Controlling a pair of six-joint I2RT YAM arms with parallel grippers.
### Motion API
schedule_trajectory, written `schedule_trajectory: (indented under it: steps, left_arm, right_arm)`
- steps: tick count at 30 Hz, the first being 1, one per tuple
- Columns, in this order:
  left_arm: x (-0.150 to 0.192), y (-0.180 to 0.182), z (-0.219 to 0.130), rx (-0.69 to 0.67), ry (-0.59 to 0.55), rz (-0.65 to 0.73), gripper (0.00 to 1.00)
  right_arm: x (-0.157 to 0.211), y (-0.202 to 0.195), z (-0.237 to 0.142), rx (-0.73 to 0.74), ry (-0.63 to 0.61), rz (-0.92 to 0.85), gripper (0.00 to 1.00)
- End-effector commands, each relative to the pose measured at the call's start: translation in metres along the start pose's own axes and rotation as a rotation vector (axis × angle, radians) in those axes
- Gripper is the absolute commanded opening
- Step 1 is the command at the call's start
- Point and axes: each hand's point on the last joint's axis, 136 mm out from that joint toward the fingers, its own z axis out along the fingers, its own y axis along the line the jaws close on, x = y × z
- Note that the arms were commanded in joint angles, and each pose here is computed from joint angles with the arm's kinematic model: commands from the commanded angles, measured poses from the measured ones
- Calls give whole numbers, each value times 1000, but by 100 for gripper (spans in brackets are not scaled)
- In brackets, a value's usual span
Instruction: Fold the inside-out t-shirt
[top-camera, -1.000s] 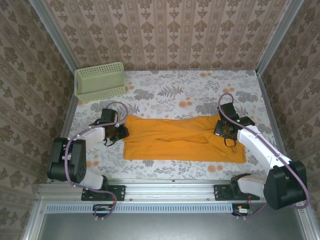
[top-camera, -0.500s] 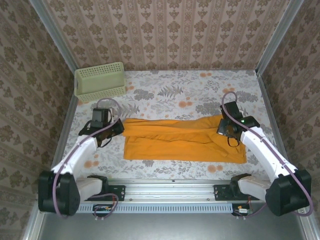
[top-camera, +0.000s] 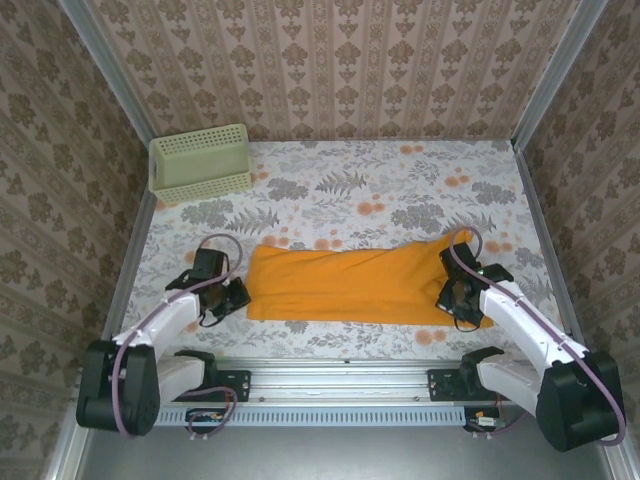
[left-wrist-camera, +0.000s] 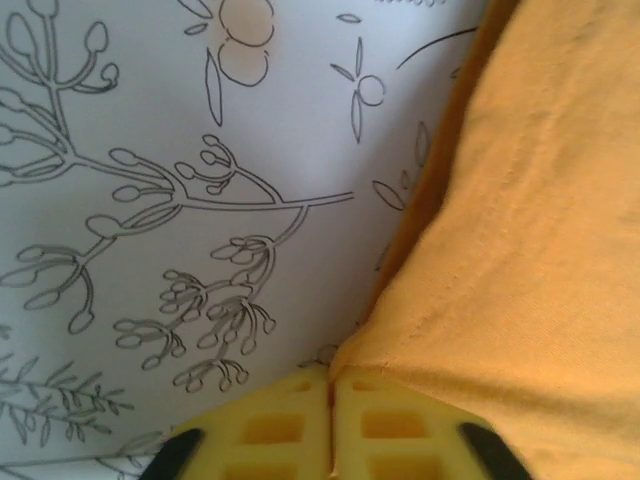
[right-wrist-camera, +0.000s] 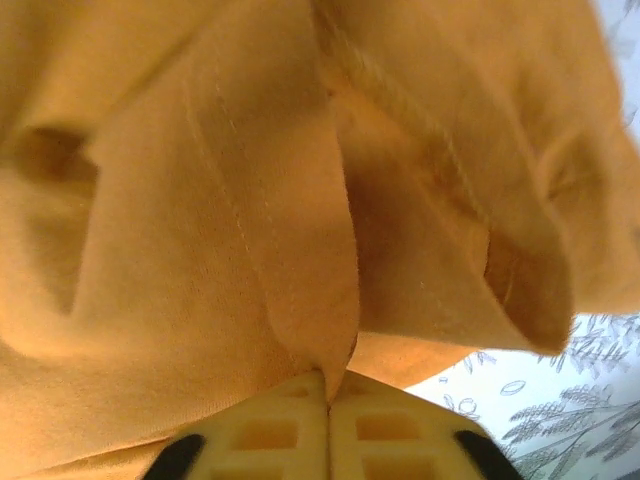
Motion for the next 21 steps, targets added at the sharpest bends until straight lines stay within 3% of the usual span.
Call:
schedule_trajectory:
  steps: [1, 3, 5, 7, 10, 13, 16, 21]
  left_arm:
    - [-30, -10, -13, -30, -62, 10, 31]
    - [-42, -9, -27, -74, -116, 21, 39]
    - [-56, -7, -48, -117, -195, 30, 46]
    - [-69, -15, -67, -128, -268, 64, 52]
    - [-84, -49, -77, -54, -318, 134, 52]
    - [-86, -94, -60, 83, -279, 200, 52]
    - [-85, -126, -32, 133, -213, 251, 52]
    - [-85, -126, 21, 124, -123, 229, 52]
  right_arm:
    - [-9, 19, -8, -76, -15, 46, 36]
    - [-23, 17, -25, -57, -69, 23, 51]
    - [-39, 13, -45, -39, -146, 5, 58]
    - [-56, 14, -65, -42, -224, -14, 61]
    - [-77, 34, -81, -95, -287, -65, 64]
    - [-92, 64, -72, -125, -264, -108, 64]
    - [-103, 88, -46, -171, -173, -84, 63]
    - [-114, 90, 14, -184, -50, 30, 60]
